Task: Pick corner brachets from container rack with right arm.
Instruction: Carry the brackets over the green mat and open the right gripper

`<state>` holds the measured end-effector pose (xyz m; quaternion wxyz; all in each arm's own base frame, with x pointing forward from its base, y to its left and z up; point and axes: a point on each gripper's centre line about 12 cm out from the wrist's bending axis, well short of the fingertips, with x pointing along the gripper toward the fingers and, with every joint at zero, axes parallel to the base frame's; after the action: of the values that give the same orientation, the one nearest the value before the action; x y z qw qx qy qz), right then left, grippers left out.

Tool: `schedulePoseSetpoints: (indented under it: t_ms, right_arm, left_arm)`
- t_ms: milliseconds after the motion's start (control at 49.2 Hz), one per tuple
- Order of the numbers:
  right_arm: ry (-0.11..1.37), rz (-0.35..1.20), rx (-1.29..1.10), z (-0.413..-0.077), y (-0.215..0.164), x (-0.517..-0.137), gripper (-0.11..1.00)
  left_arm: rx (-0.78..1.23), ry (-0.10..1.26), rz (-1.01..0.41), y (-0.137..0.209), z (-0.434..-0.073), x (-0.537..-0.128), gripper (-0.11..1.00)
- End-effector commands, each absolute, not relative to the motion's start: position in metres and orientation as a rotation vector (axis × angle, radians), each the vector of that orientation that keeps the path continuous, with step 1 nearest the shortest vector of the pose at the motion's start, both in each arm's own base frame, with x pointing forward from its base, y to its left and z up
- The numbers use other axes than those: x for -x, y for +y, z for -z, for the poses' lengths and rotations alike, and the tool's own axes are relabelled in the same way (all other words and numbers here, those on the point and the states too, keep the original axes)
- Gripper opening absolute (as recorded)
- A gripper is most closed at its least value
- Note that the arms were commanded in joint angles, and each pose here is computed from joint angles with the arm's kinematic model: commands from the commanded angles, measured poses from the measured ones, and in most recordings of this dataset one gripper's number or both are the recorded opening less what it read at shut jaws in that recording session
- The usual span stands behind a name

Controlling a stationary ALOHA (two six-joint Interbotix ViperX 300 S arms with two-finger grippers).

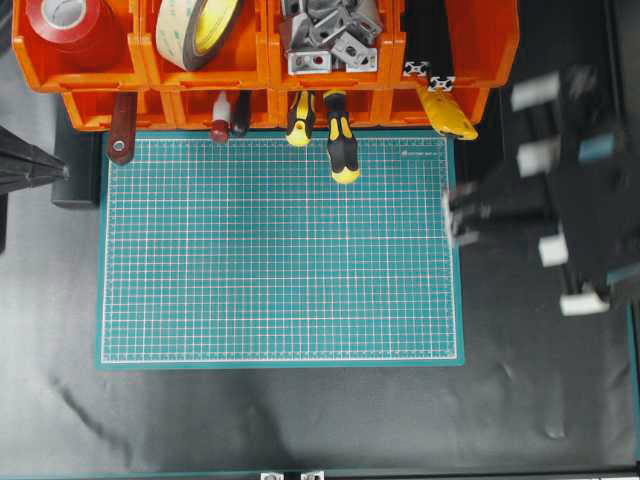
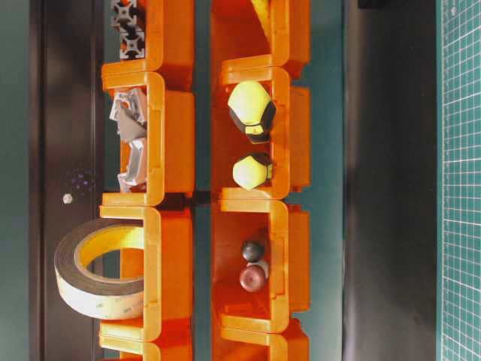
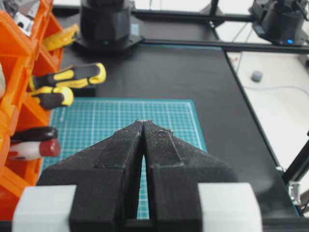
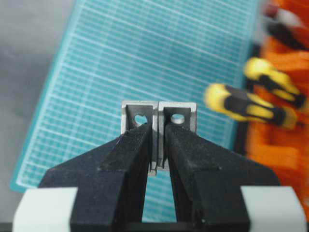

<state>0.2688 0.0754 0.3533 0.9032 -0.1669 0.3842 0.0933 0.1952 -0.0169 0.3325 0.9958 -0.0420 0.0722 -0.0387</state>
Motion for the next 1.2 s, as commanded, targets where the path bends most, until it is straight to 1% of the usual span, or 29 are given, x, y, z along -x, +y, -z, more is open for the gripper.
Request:
schedulePoseSetpoints:
  t_ms: [0, 224, 569, 711, 833, 1179]
  right_arm:
    - [0.757, -0.231, 0.352, -0.338, 0.088, -0.275, 0.09]
    - [0.921, -0.228, 0.528, -0.274, 0.101, -0.307, 0.09]
    - [1.017, -0.234, 0.784, -0.193, 0.11, -0.366, 0.09]
    - [1.035, -0.227, 0.826, -0.173, 0.107, -0.39, 0.09]
    - [1.022, -0.223, 0.82, -0.166, 0.103, -0.404, 0.09]
    - [0.986, -0.238, 0.787, -0.158, 0.1, -0.411, 0.09]
  left_arm:
    - [0.085, 0.122, 0.081, -0.018, -0.342, -0.196, 0.0]
    - [0.083, 0.126, 0.081, -0.018, -0.34, -0.196, 0.0]
    - [0.084, 0.13, 0.084, -0.018, -0.338, -0.196, 0.0]
    - [0.085, 0.122, 0.084, -0.018, -0.34, -0.196, 0.0]
    - [0.084, 0.111, 0.085, -0.018, -0.342, -0.194, 0.0]
    - [0.082, 0.113, 0.085, -0.018, -0.341, -0.194, 0.0]
